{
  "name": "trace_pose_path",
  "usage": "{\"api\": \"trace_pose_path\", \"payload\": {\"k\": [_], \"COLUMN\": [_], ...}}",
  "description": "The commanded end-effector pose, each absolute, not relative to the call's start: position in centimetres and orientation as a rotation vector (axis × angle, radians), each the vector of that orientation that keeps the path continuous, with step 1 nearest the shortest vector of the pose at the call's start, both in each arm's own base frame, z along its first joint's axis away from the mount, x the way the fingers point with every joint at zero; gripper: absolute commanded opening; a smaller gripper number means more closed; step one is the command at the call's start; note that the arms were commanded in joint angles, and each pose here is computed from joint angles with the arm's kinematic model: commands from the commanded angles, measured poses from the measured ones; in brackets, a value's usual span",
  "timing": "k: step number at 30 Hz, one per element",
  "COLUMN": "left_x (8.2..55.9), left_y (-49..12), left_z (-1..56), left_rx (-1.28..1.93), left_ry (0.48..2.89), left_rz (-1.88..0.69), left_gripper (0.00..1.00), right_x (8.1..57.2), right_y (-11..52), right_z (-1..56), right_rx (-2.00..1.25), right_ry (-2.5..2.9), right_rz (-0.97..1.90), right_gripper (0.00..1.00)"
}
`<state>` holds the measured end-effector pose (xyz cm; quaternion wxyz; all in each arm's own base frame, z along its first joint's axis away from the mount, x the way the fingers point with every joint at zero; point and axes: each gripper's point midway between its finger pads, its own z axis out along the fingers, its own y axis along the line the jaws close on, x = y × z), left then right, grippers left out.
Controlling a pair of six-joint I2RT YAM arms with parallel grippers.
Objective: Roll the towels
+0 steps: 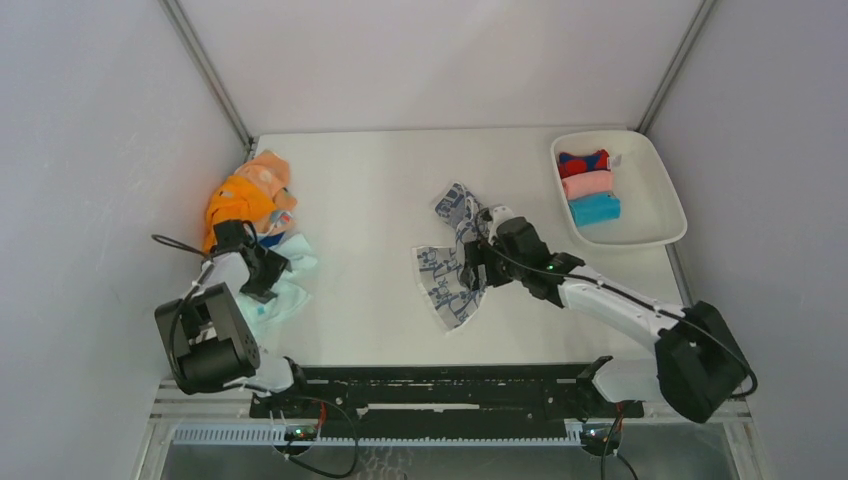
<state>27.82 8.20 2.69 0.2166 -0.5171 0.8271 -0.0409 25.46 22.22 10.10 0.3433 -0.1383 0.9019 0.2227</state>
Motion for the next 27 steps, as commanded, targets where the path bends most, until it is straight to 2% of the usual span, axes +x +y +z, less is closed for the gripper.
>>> {"api": "trace_pose_path", "payload": {"k": [1,7,12,16,19,23,27], "left_x": [29.6,28.9,26.5,24.4,23.0,21.8,21.5], "left_y": [7.6,0.3,-4.2,-7.3,-8.7,-11.2,-14.4], "left_z": [7.3,11.0,11.9,11.3,10.4,9.2,8.6], "left_rx": [-1.290,-0.958,-0.779,-0.683,-0.648,-0.568,-0.421], "left_ry": [2.233,2.302,2.323,2.359,2.383,2.428,2.499], "left_rz": [-0.128,-0.213,-0.285,-0.354,-0.377,-0.409,-0.404], "left_gripper": [0.70,0.70,0.70,0.70,0.69,0.69,0.67], "right_x": [26.0,24.9,24.3,24.2,25.1,27.3,29.7], "right_y": [24.8,27.4,31.6,36.7,38.7,37.1,32.2], "right_z": [9.9,6.6,4.6,5.4,8.6,12.7,13.3], "right_rx": [-0.444,-0.525,-0.605,-0.694,-0.697,-0.630,-0.504], "right_ry": [2.334,2.416,2.461,2.426,2.338,2.251,2.279], "right_rz": [0.590,0.587,0.639,0.793,0.872,0.853,0.712], "right_gripper": [0.80,0.74,0.64,0.62,0.61,0.66,0.68]}}
